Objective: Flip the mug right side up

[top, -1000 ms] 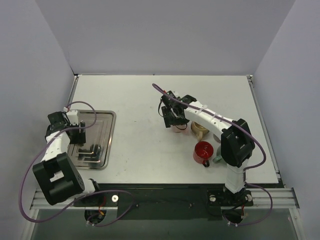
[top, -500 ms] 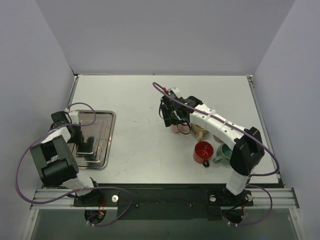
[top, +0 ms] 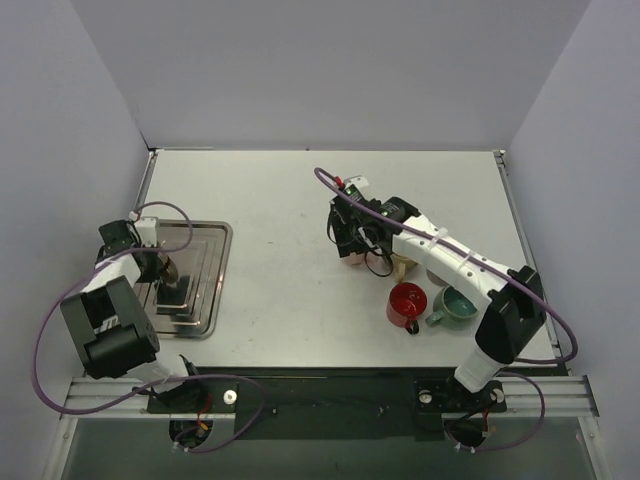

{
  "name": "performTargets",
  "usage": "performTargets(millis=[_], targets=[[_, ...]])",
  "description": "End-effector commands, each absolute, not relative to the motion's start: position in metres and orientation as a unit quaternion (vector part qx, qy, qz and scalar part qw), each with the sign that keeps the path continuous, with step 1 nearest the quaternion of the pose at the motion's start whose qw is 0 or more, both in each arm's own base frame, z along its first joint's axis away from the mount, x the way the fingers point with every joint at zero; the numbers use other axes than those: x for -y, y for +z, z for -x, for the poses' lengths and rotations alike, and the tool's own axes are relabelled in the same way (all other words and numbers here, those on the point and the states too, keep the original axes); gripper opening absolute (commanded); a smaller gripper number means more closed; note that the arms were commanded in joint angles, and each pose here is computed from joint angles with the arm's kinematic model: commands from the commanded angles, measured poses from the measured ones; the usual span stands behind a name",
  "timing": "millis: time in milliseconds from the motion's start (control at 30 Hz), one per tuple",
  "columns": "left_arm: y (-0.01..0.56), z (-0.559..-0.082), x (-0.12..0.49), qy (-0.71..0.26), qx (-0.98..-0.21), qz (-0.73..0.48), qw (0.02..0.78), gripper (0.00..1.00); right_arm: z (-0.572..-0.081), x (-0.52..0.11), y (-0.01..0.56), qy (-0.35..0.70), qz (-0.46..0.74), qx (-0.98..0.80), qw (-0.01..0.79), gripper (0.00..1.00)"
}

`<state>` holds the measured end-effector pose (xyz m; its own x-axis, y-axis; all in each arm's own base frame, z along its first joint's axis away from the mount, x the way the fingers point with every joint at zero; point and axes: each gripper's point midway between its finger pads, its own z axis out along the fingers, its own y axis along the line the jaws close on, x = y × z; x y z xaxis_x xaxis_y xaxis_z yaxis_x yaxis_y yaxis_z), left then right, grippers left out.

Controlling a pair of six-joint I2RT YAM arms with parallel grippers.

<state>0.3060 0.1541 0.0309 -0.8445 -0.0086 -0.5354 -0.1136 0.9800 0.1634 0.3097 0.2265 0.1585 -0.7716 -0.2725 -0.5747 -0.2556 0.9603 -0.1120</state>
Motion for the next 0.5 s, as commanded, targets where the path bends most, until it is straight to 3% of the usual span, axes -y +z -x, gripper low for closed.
performTargets(millis=[0, 267, 467], targets=[[0.103, -0.330, -0.131, 0.045, -0.924, -0.015, 0.380, 0.00, -0.295, -0.208, 0.187, -0.035, 0.146, -0.929, 0.339, 0.60], [0.193, -0.315, -0.026, -0.140, -0.878, -0.116, 0.443, 0.00, -0.270, -0.213, 0.239, 0.002, 0.154, -0.886, 0.437, 0.61], [0.289, -0.281, 0.077, -0.278, -0.809, -0.216, 0.471, 0.00, -0.238, -0.272, 0.304, 0.194, 0.163, -0.812, 0.526, 0.64]])
